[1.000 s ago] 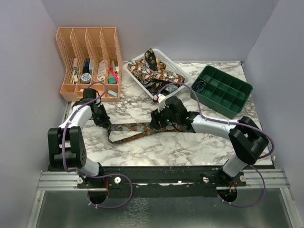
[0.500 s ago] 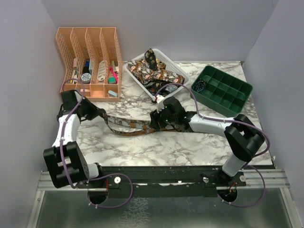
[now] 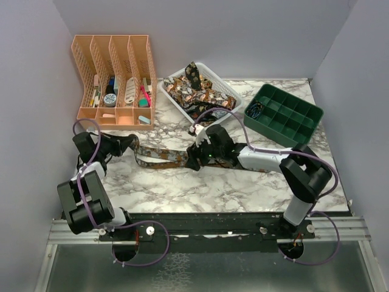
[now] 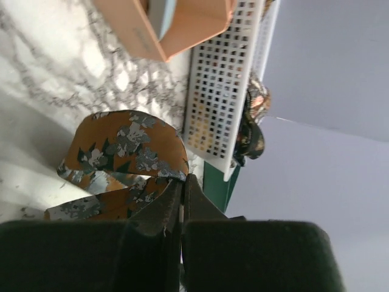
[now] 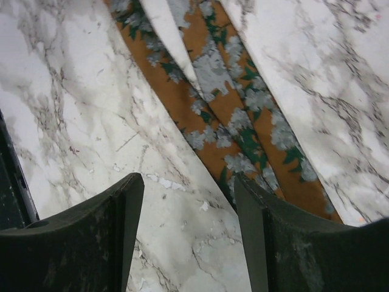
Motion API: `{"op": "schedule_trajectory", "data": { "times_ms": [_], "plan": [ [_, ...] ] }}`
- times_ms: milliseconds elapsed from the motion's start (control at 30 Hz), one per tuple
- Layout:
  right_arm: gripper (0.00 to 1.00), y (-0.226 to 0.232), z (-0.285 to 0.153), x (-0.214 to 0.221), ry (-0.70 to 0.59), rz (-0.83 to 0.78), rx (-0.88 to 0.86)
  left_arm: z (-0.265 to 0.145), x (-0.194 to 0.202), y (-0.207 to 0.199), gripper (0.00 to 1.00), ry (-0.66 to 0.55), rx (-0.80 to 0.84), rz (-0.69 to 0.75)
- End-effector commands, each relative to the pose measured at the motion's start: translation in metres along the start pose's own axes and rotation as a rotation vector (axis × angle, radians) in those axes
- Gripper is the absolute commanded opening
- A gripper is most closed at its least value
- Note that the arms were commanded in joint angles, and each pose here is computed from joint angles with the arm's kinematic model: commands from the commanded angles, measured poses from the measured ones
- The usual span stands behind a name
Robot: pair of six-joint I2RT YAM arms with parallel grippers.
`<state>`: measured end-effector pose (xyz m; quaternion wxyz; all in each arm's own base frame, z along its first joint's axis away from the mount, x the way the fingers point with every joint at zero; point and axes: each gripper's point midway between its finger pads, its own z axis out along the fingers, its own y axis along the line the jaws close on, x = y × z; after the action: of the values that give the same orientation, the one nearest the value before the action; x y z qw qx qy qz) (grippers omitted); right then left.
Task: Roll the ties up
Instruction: Flatten out the tie at the center of the board.
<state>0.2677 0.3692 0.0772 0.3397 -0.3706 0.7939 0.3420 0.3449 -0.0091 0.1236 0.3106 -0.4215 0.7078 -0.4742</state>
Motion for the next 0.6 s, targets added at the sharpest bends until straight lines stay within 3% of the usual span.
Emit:
{"op": "schedule_trajectory", "data": {
  "times_ms": [0,333,567],
  "plan": [
    [0.68,0.035,0.023,-0.015,-0.075,-0.252,-0.195,-0.009,-0.011,-0.034,0.00,-0.020,0.129,0.072],
    [0.69,0.036,0.079,-0.017,-0.006,-0.498,-0.289,-0.009,-0.010,-0.007,0.00,-0.011,0.088,0.062],
    [0.62,0.033,0.101,0.010,0.086,-0.519,-0.348,-0.010,-0.014,0.000,0.00,-0.019,0.077,0.048]
  ]
}}
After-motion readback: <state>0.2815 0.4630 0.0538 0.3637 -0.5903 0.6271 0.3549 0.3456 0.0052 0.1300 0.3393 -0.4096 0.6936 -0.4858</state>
